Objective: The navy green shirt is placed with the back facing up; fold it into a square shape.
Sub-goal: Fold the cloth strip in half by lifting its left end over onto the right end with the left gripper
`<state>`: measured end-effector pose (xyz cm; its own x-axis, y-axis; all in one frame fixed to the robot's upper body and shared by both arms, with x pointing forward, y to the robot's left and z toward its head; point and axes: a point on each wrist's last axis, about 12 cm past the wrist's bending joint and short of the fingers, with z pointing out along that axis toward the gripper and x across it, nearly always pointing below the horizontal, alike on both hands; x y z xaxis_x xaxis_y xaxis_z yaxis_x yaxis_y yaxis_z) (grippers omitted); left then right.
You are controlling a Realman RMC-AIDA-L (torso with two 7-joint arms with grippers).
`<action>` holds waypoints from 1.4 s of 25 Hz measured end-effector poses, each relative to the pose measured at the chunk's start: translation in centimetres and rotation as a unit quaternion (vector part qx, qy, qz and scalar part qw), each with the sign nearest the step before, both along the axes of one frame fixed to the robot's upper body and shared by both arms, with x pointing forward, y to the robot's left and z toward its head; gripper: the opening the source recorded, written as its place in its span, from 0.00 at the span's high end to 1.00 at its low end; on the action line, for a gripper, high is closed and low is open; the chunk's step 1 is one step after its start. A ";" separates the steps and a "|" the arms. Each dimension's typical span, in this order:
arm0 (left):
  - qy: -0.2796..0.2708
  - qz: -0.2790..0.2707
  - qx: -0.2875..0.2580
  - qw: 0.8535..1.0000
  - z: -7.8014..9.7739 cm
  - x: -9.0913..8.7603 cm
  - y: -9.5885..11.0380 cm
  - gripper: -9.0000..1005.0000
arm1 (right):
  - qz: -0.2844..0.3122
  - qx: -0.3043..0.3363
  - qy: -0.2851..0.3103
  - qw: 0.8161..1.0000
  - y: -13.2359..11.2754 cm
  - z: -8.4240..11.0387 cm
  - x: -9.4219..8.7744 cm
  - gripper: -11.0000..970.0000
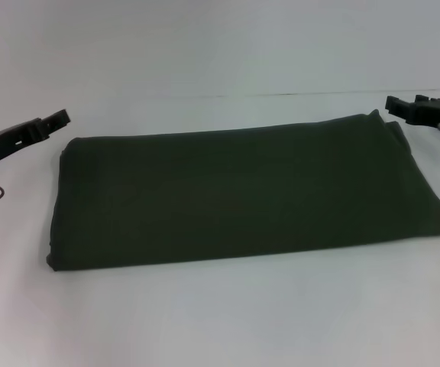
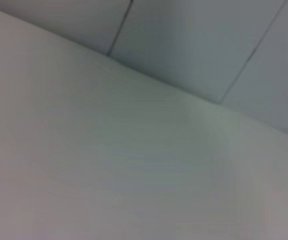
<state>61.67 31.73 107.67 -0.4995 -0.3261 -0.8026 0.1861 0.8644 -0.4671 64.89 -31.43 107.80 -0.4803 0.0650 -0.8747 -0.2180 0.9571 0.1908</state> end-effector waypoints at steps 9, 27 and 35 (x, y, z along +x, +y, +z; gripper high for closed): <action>-0.019 -0.135 -0.157 0.978 1.3 -4.7 -0.1 0.30 | 0.092 0.135 -0.006 0.987 -2.7 1.3 -4.7 0.29; 0.139 -0.162 -0.264 0.941 -1.0 -10.1 1.0 0.12 | 0.166 0.186 0.000 0.968 -3.5 1.8 -8.5 0.04; 0.223 -0.126 -0.281 0.925 -1.7 -10.6 1.9 0.12 | 0.161 0.196 -0.003 0.967 -3.5 2.3 -7.9 0.04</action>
